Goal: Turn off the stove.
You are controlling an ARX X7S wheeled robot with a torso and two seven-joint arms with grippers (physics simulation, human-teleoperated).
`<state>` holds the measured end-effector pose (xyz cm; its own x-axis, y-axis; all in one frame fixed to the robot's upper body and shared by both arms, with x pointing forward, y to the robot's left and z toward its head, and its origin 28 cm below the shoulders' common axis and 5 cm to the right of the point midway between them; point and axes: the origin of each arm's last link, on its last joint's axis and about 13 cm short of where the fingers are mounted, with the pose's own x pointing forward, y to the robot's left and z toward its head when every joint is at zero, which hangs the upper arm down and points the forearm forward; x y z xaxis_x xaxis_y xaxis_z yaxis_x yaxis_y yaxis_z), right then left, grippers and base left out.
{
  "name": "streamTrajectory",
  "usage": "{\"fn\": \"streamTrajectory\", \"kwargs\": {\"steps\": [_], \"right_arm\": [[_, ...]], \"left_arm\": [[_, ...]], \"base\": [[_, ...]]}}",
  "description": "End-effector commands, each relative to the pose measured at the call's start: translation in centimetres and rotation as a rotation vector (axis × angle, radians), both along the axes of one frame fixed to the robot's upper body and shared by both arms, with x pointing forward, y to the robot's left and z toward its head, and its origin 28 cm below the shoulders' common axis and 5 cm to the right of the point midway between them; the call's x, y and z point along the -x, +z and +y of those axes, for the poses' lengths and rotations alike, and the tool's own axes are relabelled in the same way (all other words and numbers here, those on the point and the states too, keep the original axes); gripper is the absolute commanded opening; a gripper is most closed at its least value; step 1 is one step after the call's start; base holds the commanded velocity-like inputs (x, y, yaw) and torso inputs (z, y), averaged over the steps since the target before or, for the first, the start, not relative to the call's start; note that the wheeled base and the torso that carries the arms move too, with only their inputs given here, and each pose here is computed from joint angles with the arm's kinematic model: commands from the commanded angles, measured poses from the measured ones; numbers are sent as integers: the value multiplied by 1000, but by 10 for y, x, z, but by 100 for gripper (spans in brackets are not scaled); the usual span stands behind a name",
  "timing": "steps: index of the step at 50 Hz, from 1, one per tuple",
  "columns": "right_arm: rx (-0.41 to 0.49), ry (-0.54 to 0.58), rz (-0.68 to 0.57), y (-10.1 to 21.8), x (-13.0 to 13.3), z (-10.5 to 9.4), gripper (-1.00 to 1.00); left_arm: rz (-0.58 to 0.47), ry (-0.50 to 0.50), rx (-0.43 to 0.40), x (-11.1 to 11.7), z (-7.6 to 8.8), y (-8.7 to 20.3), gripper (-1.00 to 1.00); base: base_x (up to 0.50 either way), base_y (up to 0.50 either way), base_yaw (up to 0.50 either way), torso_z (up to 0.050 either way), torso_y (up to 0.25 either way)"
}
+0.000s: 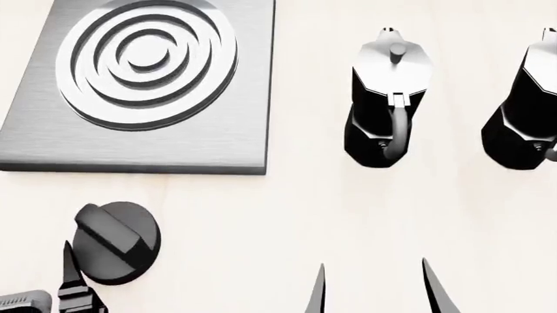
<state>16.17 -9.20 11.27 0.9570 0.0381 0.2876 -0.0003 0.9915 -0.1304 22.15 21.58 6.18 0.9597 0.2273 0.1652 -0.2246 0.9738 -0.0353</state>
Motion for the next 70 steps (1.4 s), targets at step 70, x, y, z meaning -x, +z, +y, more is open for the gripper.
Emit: {"fn": "streamTrajectory", "kwargs": {"steps": [70], "right_arm": [[-5, -35, -24, 7, -14, -8, 100]], "left_arm": [[-76, -189, 141, -2, 35, 72, 100]], "base": [[0, 0, 0, 0, -1]]}}
